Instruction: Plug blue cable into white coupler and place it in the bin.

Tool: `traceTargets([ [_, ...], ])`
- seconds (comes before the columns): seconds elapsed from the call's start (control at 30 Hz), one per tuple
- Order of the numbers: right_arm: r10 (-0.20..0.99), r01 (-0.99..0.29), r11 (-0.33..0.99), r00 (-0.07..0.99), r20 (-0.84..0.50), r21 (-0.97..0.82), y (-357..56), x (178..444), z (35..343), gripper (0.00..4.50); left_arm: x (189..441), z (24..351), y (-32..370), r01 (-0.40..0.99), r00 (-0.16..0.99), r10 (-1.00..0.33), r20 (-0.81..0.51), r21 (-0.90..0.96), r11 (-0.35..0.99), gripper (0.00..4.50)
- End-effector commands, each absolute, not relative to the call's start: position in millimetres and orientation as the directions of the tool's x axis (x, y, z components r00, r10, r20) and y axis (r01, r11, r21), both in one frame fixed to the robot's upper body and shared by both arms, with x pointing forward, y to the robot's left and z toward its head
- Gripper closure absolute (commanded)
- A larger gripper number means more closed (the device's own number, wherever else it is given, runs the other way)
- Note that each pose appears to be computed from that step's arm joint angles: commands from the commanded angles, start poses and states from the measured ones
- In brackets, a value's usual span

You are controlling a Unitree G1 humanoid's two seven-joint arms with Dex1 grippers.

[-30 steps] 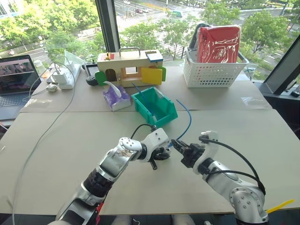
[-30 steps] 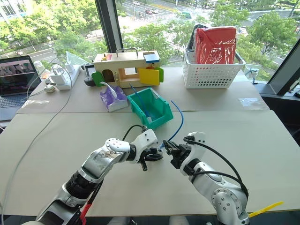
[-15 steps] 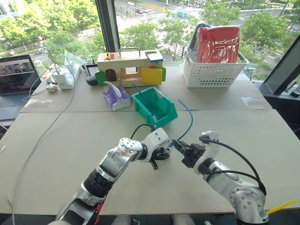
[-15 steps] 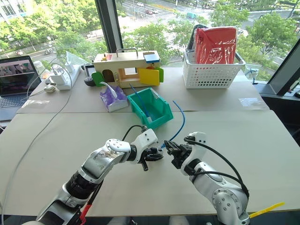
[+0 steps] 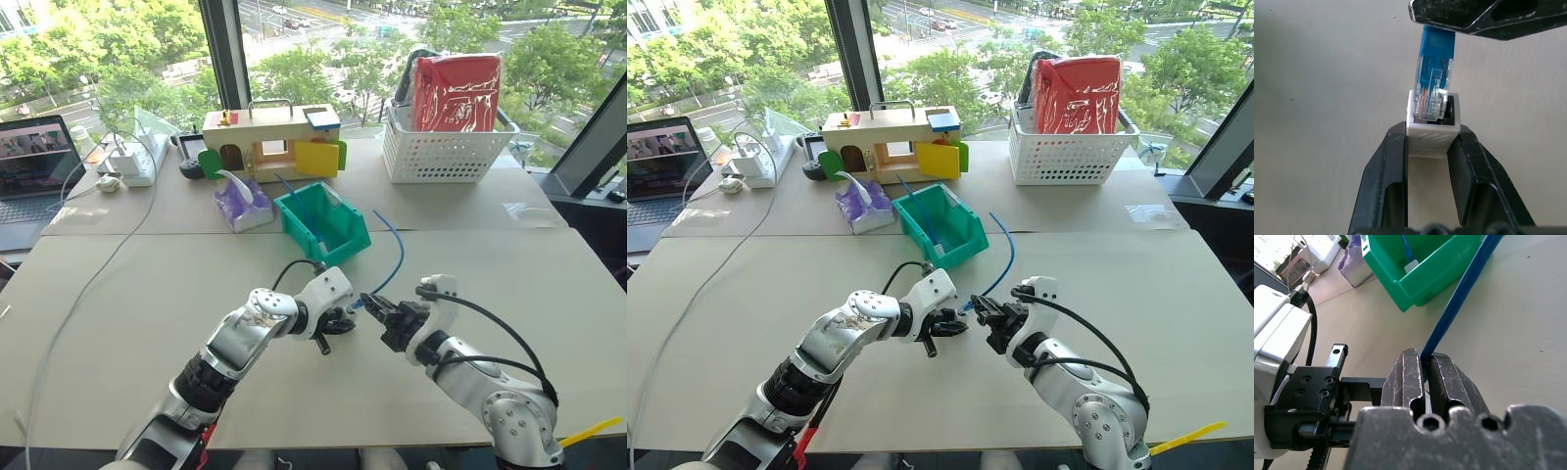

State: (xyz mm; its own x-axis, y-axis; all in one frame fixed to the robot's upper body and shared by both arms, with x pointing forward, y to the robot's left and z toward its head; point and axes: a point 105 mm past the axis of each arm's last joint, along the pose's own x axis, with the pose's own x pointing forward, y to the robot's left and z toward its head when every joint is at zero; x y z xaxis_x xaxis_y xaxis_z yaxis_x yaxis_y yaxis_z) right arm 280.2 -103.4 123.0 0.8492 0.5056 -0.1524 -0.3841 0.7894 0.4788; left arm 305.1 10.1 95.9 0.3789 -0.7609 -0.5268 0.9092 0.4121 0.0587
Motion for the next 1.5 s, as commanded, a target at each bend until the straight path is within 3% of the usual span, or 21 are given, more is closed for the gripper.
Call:
traceTargets([
  [0.03,0.502,-0.380,0.801,0.848,-0.173,0.462,-105.6,275.1,121.9,4.50,303.6,100.4,9.4,0.908,0.388,-0.763,-0.518,0.070,0.414,3.82],
  [0.47,0.471,-0.383,0.852,0.857,-0.207,0.356,-108.8,276.6,125.1,4.50,303.3,100.2,9.1,0.906,0.390,-0.758,-0.523,0.071,0.418,3.82],
  [0.83,0.513,-0.449,0.847,0.829,-0.220,0.283,-94.5,278.0,126.7,4.50,302.2,99.8,6.8,0.911,0.380,-0.757,-0.532,0.072,0.407,3.82],
  [1.5,0.498,-0.493,0.865,0.822,-0.276,0.093,-82.2,274.3,121.6,4.50,295.5,97.9,3.5,0.900,0.330,-0.751,-0.573,-0.050,0.434,3.82],
])
